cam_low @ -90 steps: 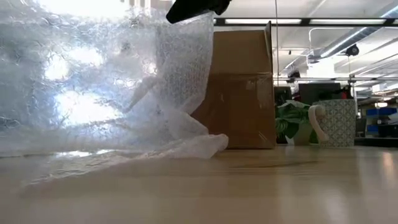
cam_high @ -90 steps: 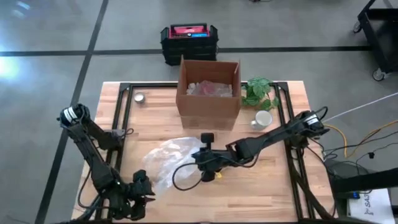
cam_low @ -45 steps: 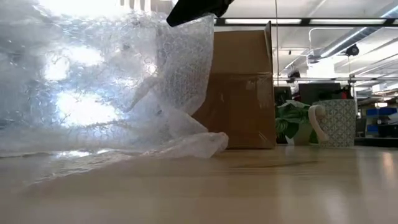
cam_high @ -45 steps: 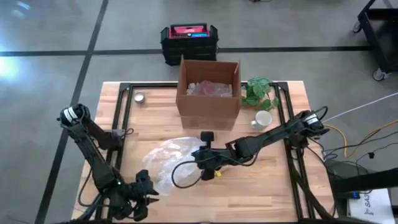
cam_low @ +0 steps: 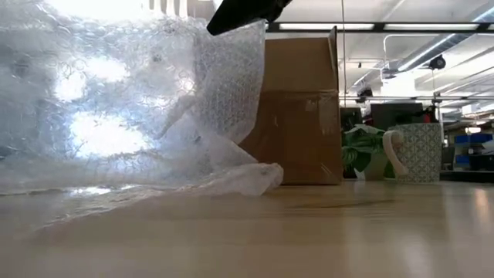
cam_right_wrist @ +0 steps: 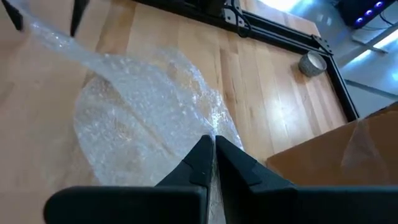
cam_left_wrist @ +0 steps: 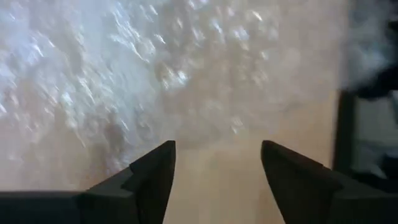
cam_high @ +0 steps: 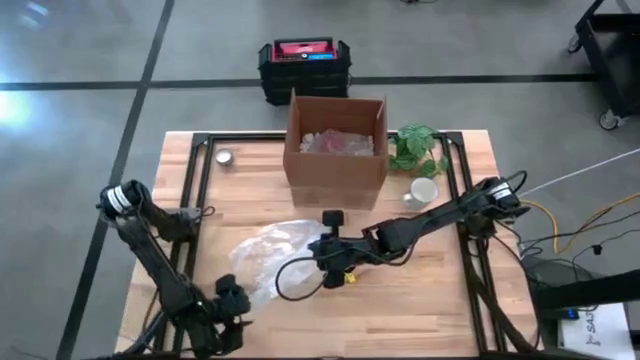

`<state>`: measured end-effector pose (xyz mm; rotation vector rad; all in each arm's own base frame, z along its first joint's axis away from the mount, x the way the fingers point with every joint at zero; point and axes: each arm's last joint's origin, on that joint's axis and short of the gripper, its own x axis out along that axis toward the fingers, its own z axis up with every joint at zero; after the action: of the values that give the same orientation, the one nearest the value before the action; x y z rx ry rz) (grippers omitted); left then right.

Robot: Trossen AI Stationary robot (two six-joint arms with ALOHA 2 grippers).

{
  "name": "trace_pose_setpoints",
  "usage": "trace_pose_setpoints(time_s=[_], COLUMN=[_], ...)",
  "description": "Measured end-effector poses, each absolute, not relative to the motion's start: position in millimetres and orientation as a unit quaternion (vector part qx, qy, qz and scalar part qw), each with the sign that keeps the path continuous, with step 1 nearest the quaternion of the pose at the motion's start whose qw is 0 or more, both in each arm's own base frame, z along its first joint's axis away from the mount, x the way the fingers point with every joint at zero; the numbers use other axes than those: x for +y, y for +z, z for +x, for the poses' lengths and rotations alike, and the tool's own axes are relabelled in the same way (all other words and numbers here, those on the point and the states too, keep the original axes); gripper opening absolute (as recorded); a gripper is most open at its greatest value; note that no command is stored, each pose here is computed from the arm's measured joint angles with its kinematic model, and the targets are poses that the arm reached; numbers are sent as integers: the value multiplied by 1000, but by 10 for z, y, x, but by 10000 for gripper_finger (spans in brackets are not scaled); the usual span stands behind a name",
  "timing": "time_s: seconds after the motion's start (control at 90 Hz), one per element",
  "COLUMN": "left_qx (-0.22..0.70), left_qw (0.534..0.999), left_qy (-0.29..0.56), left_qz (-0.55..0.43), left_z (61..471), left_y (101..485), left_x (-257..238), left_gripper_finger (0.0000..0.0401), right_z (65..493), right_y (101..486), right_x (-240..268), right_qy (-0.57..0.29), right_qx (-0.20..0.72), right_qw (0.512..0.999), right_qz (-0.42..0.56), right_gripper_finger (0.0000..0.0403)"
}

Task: Wrap mug
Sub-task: Prepare the transparent bubble wrap

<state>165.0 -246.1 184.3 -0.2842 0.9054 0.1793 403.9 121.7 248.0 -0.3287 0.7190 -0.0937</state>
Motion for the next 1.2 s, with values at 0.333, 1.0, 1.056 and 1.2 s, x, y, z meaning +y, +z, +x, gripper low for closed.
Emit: trace_pose_setpoints(time_s=[0.333, 1.0, 1.056, 1.2], left_qx=[391, 379, 371, 366], left_qw=[897, 899, 902, 902], left_qy=[179, 206, 207, 219], left_qz=[-99, -79, -75, -65], left_z=[1837, 2124, 2187, 2299], left_y=[1816, 3553, 3629, 3694], left_x=[-2214, -1725, -1664, -1524], left_gripper_finger=[143, 1, 1, 0], right_z=[4039, 3291, 3421, 3792], right_y=[2480, 3507, 3336, 2536], right_x=[1219, 1418, 1565, 1835], right_qy=[-48, 129, 160, 140], right_qx=[349, 246, 222, 264], right_qw=[924, 961, 962, 951], right_qz=[-151, -11, -15, -83], right_gripper_finger=[0, 180, 187, 183])
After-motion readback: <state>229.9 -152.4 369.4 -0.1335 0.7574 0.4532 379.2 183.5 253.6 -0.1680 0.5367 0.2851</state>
